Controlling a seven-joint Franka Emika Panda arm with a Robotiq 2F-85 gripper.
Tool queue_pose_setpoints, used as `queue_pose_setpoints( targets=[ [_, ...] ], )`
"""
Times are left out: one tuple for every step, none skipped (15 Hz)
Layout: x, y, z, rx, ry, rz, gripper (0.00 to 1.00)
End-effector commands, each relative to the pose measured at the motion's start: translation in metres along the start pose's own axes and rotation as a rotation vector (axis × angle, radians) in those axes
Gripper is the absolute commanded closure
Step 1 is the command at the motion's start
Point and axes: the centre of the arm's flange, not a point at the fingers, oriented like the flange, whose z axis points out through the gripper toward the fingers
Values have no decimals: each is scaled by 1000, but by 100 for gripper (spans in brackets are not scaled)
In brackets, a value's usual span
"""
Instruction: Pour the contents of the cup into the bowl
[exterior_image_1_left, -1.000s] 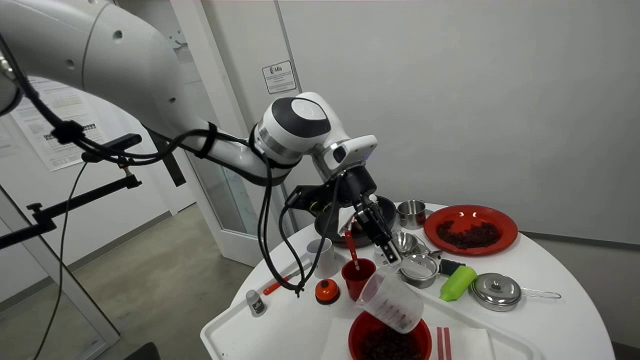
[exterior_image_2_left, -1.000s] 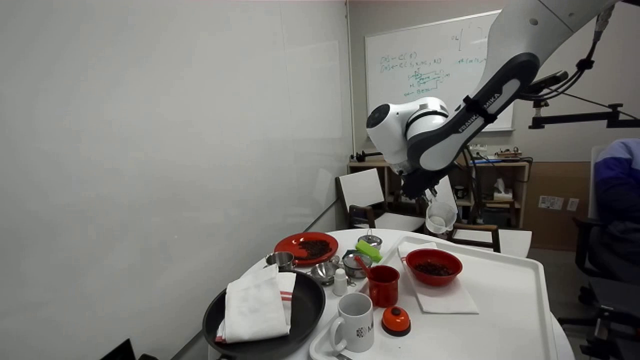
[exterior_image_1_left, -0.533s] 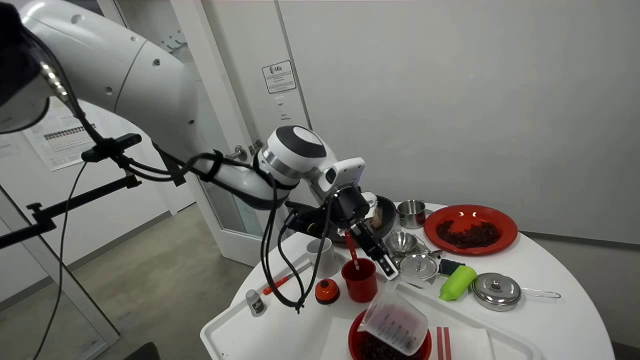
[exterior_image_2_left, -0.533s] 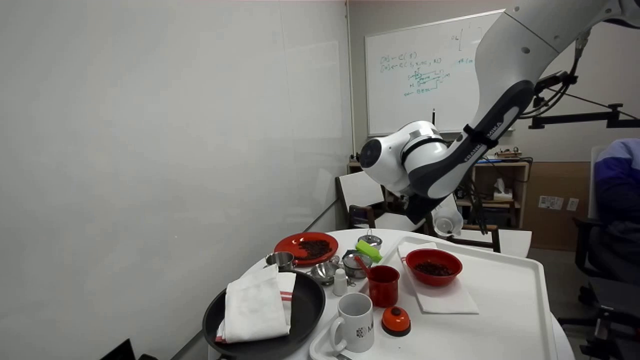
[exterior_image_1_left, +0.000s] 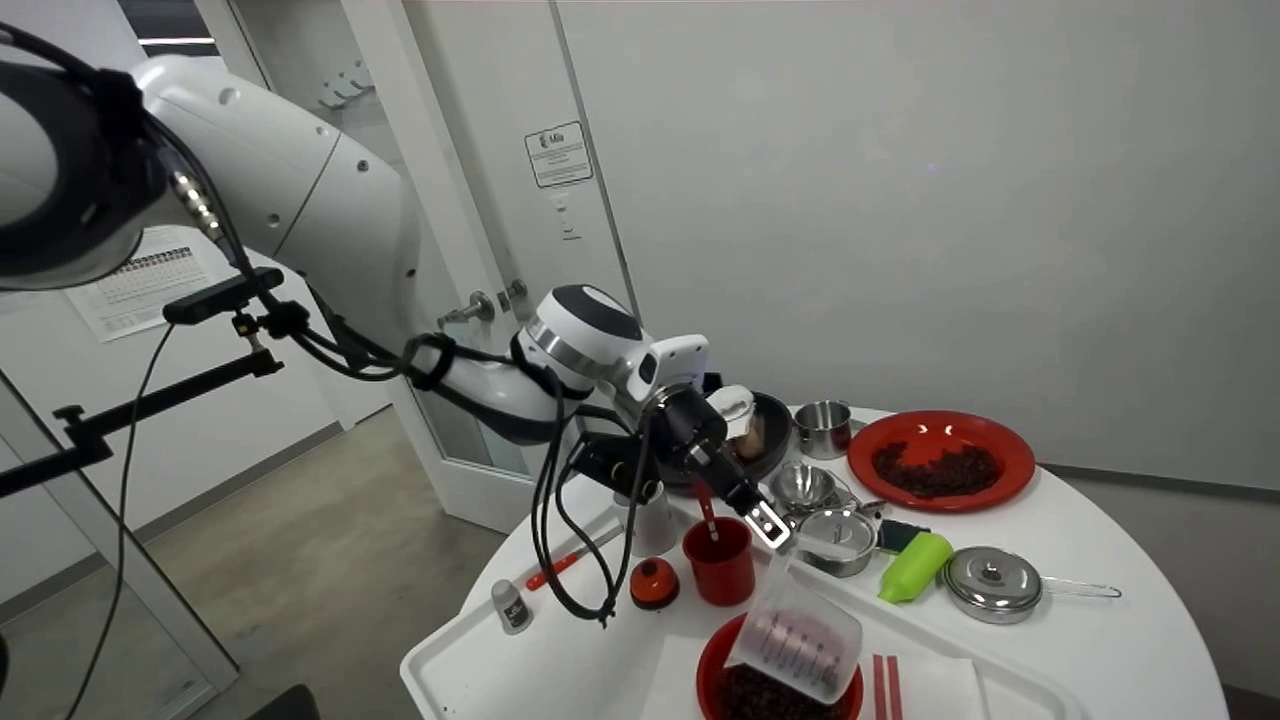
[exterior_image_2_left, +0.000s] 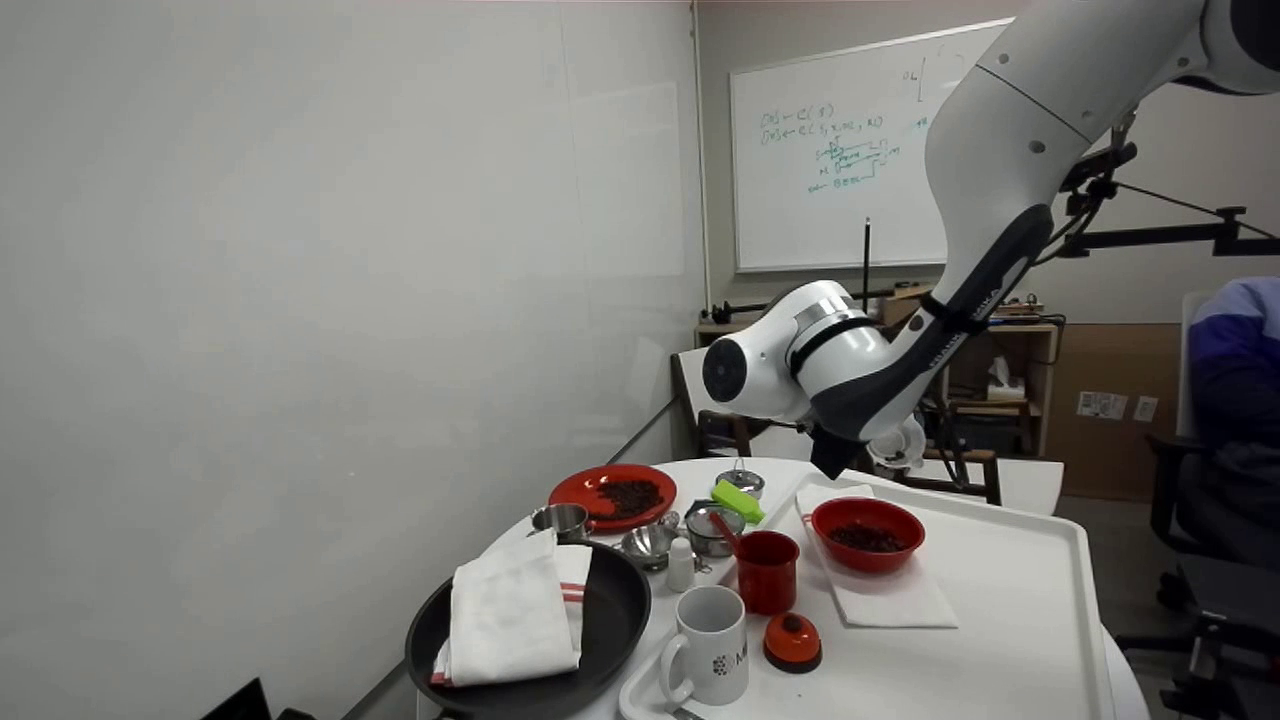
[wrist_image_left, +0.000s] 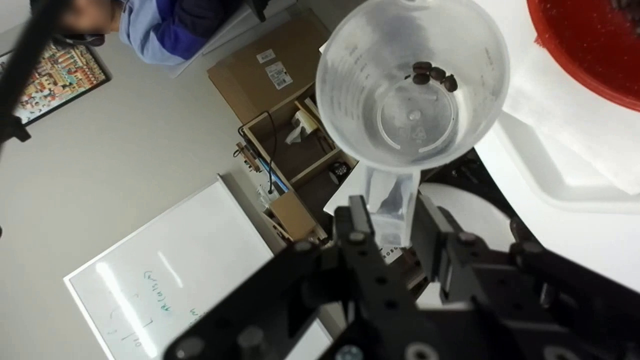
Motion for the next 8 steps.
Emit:
queue_pose_setpoints(
  targets=[
    [10,-4,-13,-30,65,52,90],
    [12,-4,-14,-34,72,62,90],
    [14,-6,-14,-50,73,70,91],
    [16,-9,-13,-67,75,76,90],
    [18,-10,-12,-85,78,82,90],
    [18,-12,-12,-106,82,91,91],
    [21,-13,-11,-126,88,101,91],
    [23,-15,-10,-150,97,110,91]
  ],
)
